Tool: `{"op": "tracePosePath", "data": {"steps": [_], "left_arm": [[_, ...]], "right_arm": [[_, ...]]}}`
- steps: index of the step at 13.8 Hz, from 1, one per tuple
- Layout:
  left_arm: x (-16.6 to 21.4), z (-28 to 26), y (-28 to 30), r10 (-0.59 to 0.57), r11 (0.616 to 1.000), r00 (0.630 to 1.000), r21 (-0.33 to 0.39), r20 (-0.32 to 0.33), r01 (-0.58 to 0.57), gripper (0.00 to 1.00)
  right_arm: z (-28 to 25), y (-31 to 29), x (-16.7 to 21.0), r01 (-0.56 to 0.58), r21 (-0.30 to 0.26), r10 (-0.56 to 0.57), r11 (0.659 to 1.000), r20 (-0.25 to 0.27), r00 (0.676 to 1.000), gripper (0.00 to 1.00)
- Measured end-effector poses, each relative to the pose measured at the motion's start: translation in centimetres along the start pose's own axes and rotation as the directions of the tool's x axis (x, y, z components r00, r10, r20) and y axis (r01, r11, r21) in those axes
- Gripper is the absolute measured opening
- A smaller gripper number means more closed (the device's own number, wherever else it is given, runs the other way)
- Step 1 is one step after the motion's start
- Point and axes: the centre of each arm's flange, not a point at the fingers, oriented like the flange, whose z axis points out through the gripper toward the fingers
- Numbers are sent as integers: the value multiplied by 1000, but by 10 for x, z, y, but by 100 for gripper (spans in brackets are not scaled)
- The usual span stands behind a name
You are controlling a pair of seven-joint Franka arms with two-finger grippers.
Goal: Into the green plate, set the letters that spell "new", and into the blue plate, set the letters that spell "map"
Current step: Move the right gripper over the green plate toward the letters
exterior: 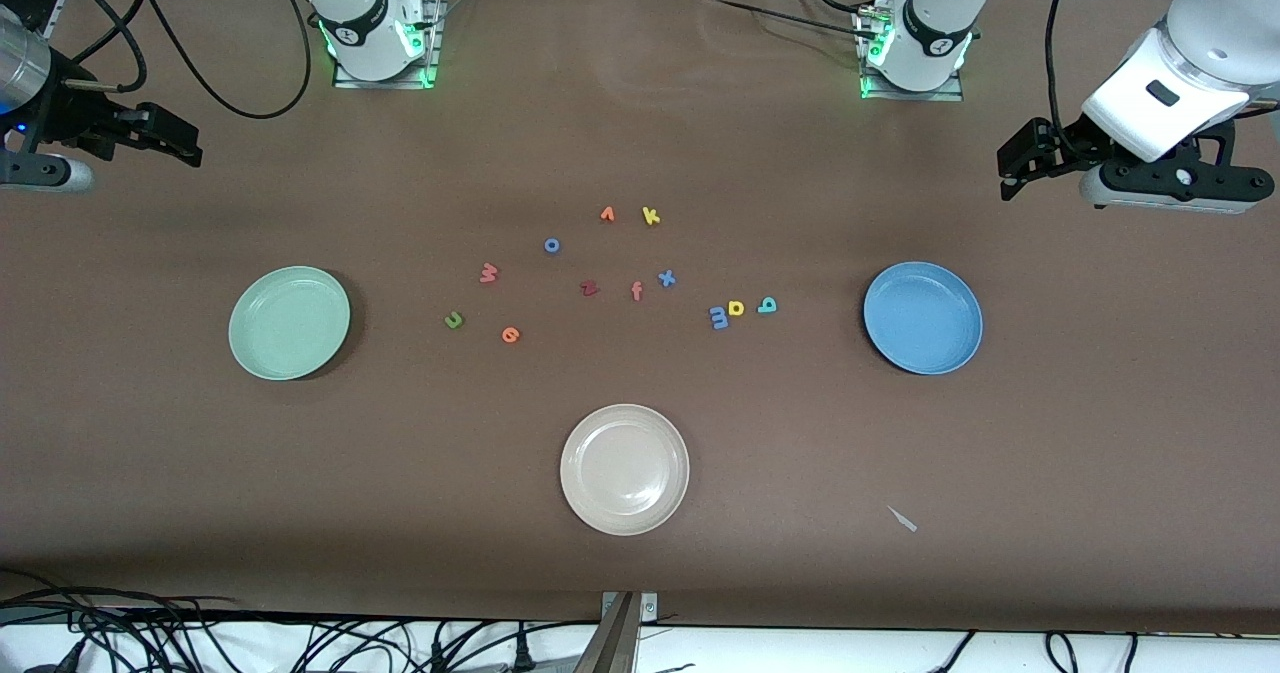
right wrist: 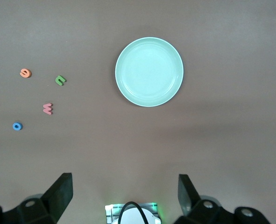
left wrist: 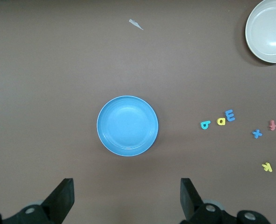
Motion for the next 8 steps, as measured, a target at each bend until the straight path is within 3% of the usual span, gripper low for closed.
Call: {"op": "tracePosePath", "data": {"steps": [5, 8], "left_arm": [[0, 0, 0, 0, 1000, 1000, 0, 0, 0, 100], [0, 0, 0, 0, 1000, 1000, 0, 0, 0, 100]], "right_arm": [[21, -7, 15, 9, -5, -9, 1000, 37, 999, 100], [65, -21, 37, 27, -17, -25, 999, 126, 992, 100]]}}
